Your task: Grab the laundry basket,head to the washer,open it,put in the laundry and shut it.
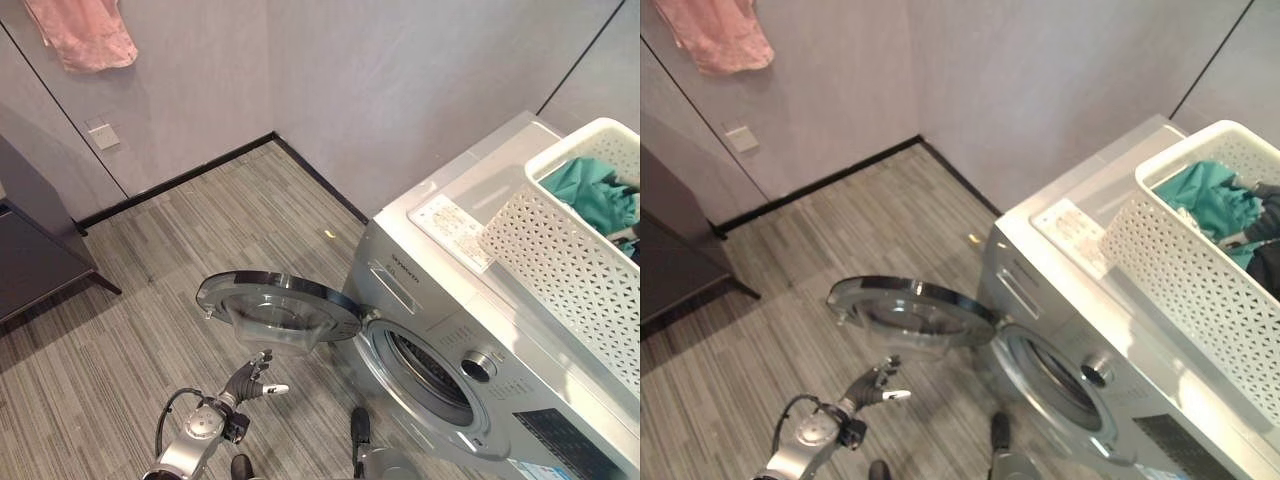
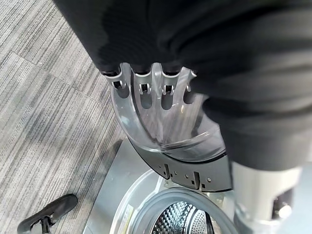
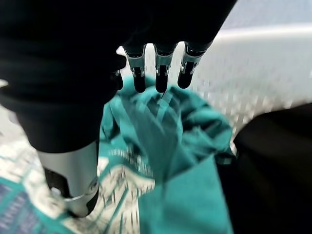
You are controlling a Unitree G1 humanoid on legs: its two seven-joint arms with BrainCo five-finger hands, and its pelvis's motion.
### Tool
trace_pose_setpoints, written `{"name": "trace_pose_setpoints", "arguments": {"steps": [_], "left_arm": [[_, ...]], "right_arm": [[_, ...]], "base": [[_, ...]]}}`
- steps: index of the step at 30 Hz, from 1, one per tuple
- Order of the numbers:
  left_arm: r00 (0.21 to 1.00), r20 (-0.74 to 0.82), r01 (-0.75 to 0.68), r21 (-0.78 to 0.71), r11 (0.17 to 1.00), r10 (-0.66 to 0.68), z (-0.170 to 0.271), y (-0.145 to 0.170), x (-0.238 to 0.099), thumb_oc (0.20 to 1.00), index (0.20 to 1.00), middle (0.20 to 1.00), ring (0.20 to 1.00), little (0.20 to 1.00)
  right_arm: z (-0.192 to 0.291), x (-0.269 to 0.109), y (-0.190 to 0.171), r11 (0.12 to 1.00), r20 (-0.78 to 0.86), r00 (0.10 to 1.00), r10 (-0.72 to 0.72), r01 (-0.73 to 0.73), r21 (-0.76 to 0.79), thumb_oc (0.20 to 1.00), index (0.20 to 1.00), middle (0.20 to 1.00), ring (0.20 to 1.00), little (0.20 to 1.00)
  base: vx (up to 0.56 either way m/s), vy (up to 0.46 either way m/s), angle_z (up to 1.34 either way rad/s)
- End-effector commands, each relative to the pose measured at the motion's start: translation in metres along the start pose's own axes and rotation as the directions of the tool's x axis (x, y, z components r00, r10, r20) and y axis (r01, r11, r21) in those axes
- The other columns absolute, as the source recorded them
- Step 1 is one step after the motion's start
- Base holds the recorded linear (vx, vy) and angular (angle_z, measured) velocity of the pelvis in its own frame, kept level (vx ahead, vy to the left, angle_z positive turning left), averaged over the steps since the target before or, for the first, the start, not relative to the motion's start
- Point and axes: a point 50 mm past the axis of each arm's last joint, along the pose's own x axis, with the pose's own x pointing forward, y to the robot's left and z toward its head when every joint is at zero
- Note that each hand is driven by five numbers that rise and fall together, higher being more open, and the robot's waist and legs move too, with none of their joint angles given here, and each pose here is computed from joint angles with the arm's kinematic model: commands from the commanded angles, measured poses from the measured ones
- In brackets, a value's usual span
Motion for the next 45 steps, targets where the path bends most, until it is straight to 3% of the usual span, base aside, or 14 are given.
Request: {"name": "trace_pose_setpoints", "arguments": {"steps": [1, 10, 12, 21, 22, 23, 37, 45], "left_arm": [[0.994, 0.108, 0.008, 0.052, 0.999, -0.014, 0.028, 0.006, 0.009, 1.0, 1.0, 1.0, 1.0, 1.0], [0.991, 0.134, 0.007, 0.066, 0.998, -0.016, 0.036, 0.007, 0.01, 1.0, 1.0, 1.0, 1.0, 1.0], [0.989, 0.144, 0.008, 0.069, 0.998, -0.018, 0.038, 0.007, 0.01, 1.0, 1.0, 1.0, 1.0, 1.0], [0.984, 0.176, 0.019, 0.084, 0.996, -0.034, 0.046, 0.004, 0.012, 1.0, 1.0, 1.0, 1.0, 1.0], [0.983, 0.18, 0.02, 0.088, 0.996, -0.035, 0.047, 0.004, 0.012, 1.0, 1.0, 1.0, 1.0, 1.0], [0.983, 0.18, 0.019, 0.091, 0.996, -0.035, 0.047, 0.004, 0.012, 1.0, 1.0, 1.0, 1.0, 1.0], [0.981, 0.195, -0.007, 0.099, 0.995, -0.013, 0.051, 0.008, 0.011, 1.0, 1.0, 1.0, 1.0, 1.0], [0.983, 0.183, -0.022, 0.094, 0.995, 0.004, 0.048, 0.01, 0.011, 1.0, 1.0, 1.0, 1.0, 1.0]], "right_arm": [[0.016, 0.007, -0.024, 0.996, 0.025, 0.996, -0.087, 0.087, -0.001, 1.0, 1.0, 1.0, 1.0, 1.0], [0.021, 0.03, 0.031, 0.985, -0.002, 0.99, 0.143, -0.142, -0.099, 1.0, 1.0, 1.0, 1.0, 1.0], [0.019, 0.03, 0.064, 0.949, -0.006, 0.953, 0.302, -0.301, -0.097, 1.0, 1.0, 1.0, 1.0, 1.0], [0.032, 0.02, 0.106, 0.853, 0.082, 0.849, 0.522, -0.52, -0.047, 1.0, 1.0, 1.0, 1.0, 1.0], [0.032, 0.019, 0.109, 0.847, 0.086, 0.843, 0.531, -0.53, -0.042, 0.47, 0.47, 0.47, 0.47, 0.47], [0.033, 0.019, 0.108, 0.849, 0.091, 0.844, 0.528, -0.527, -0.041, 0.2, 0.2, 0.2, 0.2, 0.2], [0.016, 0.021, 0.096, 0.926, 0.059, 0.925, 0.376, -0.378, 0.02, 0.2, 0.2, 0.2, 0.2, 0.2], [0.0, 0.02, 0.061, 0.982, 0.032, 0.993, 0.112, -0.115, 0.15, 0.2, 0.2, 0.2, 0.2, 0.2]], "base": [[-0.01, -0.035, -0.02], [0.0, -0.039, 0.02], [0.02, -0.058, 0.27], [0.01, -0.021, 0.04], [0.0, 0.0, 0.0], [0.0, 0.0, 0.0], [0.0, 0.0, 0.0], [0.0, 0.0, 0.0]]}}
